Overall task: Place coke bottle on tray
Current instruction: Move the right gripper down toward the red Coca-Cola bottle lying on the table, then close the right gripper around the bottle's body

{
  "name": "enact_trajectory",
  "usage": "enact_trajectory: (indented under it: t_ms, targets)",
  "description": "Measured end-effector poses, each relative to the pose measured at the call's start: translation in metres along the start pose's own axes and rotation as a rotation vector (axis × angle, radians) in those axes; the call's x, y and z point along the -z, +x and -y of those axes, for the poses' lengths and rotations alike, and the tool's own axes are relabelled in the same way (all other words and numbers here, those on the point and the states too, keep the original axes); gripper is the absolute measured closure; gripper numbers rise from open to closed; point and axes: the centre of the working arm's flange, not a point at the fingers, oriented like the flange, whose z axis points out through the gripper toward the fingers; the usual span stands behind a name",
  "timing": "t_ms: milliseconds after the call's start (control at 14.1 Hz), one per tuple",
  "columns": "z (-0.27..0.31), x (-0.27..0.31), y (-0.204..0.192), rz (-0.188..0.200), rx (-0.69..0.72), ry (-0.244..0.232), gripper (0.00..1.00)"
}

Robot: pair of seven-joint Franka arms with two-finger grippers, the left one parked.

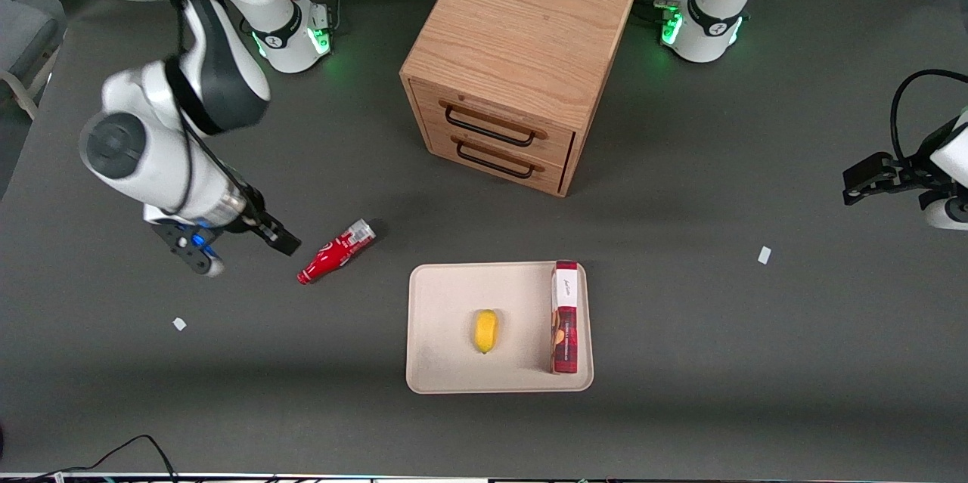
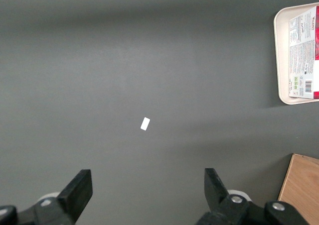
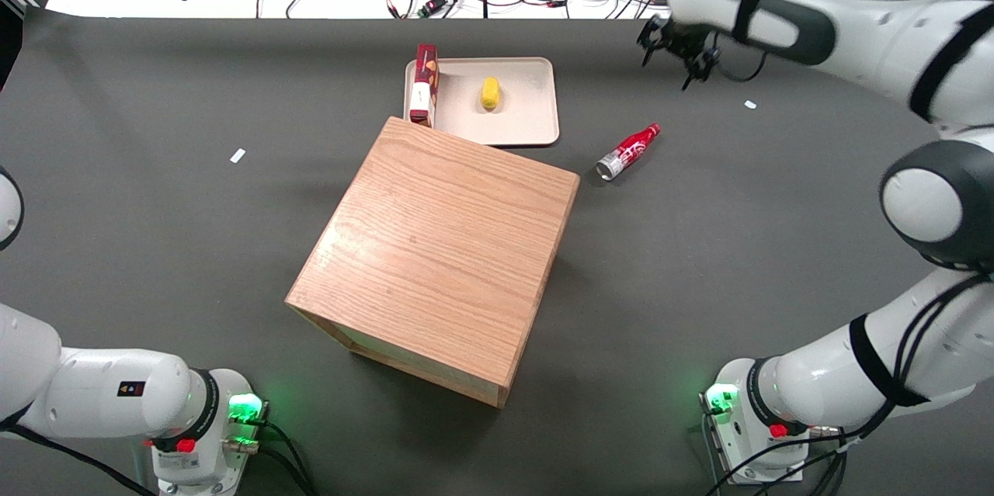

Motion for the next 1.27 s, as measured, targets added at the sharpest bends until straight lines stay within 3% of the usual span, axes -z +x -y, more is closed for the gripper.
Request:
enact_trajectory:
  t_ms: [212, 496, 1062, 1133, 1274]
  targets:
    - [0.003, -0.082, 0.000, -0.006, -0.089, -0.024, 0.00]
    - [0.001, -0.151, -0.005, 0.002, -0.137, -0.002, 0.00]
    - [-0.002, -0.203, -0.028, 0.024, -0.145, -0.023, 0.02]
    - [-0.002, -0.205, -0.028, 0.024, -0.145, -0.023, 0.04]
    - [-0.002, -0.207, -0.028, 0.023, -0.145, -0.019, 0.26]
